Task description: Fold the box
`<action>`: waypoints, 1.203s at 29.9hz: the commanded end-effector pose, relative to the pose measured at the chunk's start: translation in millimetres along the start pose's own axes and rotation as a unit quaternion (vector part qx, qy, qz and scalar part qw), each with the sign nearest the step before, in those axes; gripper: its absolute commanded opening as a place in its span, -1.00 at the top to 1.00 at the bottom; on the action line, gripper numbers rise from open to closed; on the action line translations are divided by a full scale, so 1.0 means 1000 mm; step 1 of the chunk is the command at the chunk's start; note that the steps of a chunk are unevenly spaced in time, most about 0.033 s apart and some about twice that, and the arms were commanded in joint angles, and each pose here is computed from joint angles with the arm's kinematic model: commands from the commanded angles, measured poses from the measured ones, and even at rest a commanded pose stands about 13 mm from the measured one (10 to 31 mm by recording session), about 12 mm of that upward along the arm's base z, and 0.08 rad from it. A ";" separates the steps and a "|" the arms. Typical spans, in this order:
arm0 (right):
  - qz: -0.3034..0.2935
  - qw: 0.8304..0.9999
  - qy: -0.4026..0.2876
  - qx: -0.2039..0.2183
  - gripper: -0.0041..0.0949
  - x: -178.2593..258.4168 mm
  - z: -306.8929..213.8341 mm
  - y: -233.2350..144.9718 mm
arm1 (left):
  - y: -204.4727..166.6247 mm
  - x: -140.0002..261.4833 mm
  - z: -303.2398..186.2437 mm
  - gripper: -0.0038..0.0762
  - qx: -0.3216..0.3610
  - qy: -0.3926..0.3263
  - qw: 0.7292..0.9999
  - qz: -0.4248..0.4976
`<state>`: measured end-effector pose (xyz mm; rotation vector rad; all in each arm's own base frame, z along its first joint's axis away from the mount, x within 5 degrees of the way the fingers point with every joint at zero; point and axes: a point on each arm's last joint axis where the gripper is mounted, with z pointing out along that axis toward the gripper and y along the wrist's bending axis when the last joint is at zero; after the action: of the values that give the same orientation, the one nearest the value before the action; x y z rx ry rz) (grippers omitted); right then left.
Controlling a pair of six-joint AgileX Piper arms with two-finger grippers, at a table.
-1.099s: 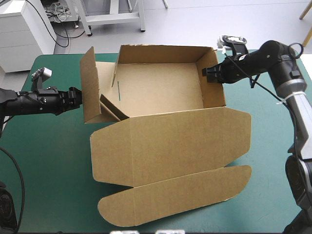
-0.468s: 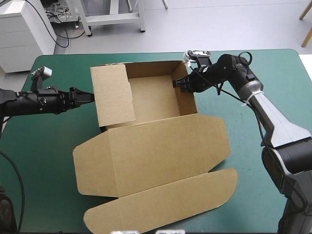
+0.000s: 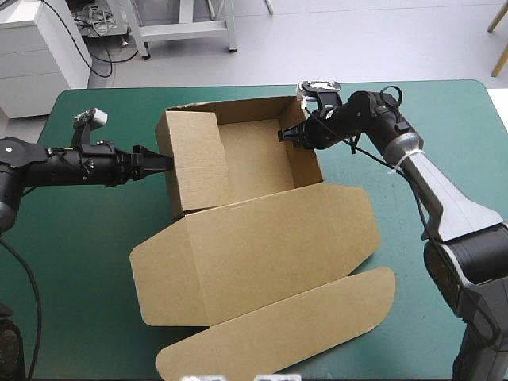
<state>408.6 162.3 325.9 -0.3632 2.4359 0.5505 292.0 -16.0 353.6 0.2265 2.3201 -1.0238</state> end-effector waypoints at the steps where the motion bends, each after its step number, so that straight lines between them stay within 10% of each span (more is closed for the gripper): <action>1: 0.021 0.998 -0.058 -0.030 0.95 -0.015 -0.031 0.018 | -0.026 -0.001 -0.008 -0.59 0.052 -0.006 0.999 0.016; 36: 0.027 0.999 -0.038 -0.015 0.95 -0.011 -0.029 0.018 | -0.025 -0.001 -0.008 -0.59 0.046 -0.004 0.999 0.018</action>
<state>406.6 160.2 322.6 -0.2772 2.5014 0.5423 291.1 -19.0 353.3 0.2460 2.3275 -1.0315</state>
